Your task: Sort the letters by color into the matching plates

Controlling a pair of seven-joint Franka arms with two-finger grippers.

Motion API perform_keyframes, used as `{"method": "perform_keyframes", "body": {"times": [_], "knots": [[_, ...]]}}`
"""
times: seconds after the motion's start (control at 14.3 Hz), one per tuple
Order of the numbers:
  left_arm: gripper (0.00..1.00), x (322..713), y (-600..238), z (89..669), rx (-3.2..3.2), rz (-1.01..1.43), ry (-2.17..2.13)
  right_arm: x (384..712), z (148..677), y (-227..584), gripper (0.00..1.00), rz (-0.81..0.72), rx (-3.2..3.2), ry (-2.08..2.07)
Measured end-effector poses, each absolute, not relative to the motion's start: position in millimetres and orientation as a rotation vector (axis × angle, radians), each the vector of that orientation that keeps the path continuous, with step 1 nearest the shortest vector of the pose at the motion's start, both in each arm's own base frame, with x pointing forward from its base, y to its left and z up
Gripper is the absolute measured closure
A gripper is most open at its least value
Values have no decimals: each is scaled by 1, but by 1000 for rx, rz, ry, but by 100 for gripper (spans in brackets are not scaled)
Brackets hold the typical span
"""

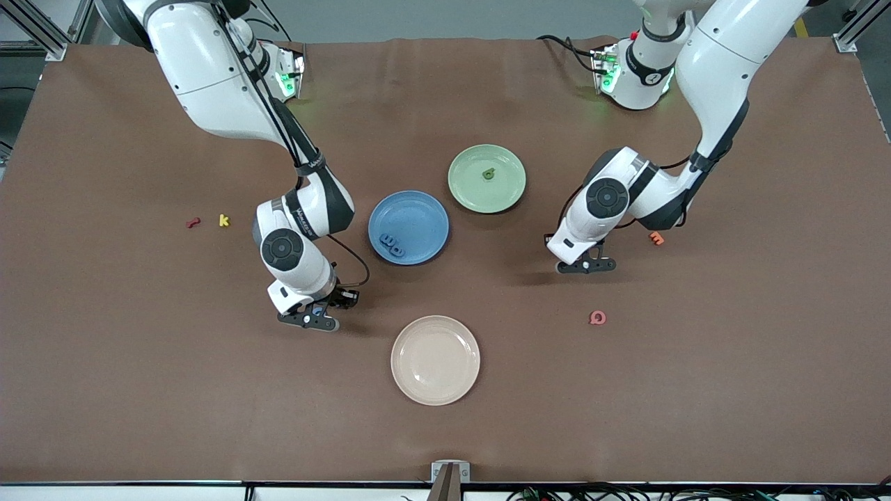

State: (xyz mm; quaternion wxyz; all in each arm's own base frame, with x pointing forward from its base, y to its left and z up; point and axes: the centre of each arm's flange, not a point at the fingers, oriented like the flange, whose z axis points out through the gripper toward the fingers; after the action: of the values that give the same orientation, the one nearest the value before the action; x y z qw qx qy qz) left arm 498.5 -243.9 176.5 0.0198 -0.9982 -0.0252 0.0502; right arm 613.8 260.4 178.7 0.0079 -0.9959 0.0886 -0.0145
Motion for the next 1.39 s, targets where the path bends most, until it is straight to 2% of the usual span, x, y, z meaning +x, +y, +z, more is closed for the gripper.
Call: {"method": "perform_keyframes", "body": {"times": [0.21, 0.28, 0.35, 0.63, 0.98, 1.12, 1.32, 1.39], "knots": [[69, 502, -241, 181, -3101, 140, -91, 615, 180, 260, 77, -43, -3115, 278], [69, 504, -242, 186, -3102, 125, -96, 615, 180, 260, 85, -37, -3116, 279], [69, 504, -244, 192, -3103, 107, -112, 614, 180, 261, 97, -20, -3120, 280], [69, 486, -278, 226, -3078, 94, -146, 611, 198, 268, 99, 88, -3144, 312], [69, 441, -341, 257, -3079, 121, -222, 610, 216, 271, 99, 95, -3142, 321], [69, 417, -363, 258, -3074, 138, -255, 612, 216, 269, 97, 92, -3143, 319], [69, 385, -382, 250, -3061, 186, -249, 627, 223, 247, 71, 52, -3139, 282], [69, 375, -386, 244, -3056, 208, -229, 634, 226, 237, 59, 41, -3137, 265]]}}
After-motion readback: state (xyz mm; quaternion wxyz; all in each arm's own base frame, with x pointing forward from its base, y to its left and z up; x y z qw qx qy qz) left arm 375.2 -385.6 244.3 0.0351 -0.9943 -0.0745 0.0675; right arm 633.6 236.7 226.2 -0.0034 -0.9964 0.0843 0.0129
